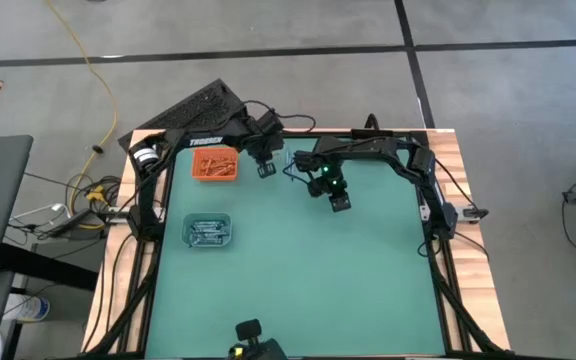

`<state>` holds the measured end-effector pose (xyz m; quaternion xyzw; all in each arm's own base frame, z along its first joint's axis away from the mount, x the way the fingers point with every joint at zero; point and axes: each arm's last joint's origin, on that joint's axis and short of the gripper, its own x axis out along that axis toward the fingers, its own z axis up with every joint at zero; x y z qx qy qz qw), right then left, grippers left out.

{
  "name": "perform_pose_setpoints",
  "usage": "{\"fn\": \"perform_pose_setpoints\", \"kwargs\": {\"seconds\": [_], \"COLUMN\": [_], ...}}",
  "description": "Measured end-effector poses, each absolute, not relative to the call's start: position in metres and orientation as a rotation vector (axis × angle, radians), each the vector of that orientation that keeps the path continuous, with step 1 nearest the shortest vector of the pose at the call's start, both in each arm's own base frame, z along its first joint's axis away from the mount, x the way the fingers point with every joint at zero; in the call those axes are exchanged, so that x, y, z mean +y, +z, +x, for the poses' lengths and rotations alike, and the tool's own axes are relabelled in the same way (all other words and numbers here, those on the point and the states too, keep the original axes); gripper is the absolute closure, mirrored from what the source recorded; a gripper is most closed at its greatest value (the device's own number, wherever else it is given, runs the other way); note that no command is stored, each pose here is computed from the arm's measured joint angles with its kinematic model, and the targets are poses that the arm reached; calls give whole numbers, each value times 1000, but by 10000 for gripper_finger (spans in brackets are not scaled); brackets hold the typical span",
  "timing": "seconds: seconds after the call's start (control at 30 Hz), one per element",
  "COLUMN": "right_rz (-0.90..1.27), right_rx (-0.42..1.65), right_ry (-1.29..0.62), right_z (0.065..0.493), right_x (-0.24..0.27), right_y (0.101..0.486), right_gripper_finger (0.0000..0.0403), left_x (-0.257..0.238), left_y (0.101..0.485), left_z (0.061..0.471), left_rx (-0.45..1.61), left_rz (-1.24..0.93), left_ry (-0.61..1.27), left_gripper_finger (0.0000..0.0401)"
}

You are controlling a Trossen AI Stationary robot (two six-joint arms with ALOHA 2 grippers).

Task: Sort crayons
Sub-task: Put the orange crayon into the orange basket

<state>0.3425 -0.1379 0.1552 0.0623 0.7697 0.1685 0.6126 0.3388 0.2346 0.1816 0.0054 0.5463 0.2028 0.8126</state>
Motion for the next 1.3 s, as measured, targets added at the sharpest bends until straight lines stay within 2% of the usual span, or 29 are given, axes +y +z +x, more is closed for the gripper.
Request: {"fn": "perform_pose_setpoints", "kwargs": {"seconds": [0.3,0.57,0.63,0.73,0.8,0.93,1.13,1.2,1.3], "right_rz": [139,122,120,119,119,117,133,136,138], "right_rx": [1779,1776,1775,1774,1774,1771,1777,1780,1780], "right_ry": [396,426,428,427,427,427,407,406,406], "right_z": [342,341,341,341,341,342,342,341,341], "right_x": [-138,-139,-139,-139,-139,-139,-138,-138,-138], "right_y": [155,156,156,156,156,156,156,156,156], "right_gripper_finger": [290,290,290,290,290,290,290,290,290], "left_x": [215,202,200,197,194,184,176,177,181], "left_y": [229,267,272,272,265,242,219,213,200], "left_z": [324,288,282,276,277,287,300,302,306], "left_rx": [1318,1412,1410,1395,1391,1377,1311,1321,1359], "left_rz": [175,176,148,78,106,269,395,392,382], "left_ry": [433,459,418,239,159,91,55,49,37], "left_gripper_finger": [398,399,400,401,396,356,256,240,239]}}
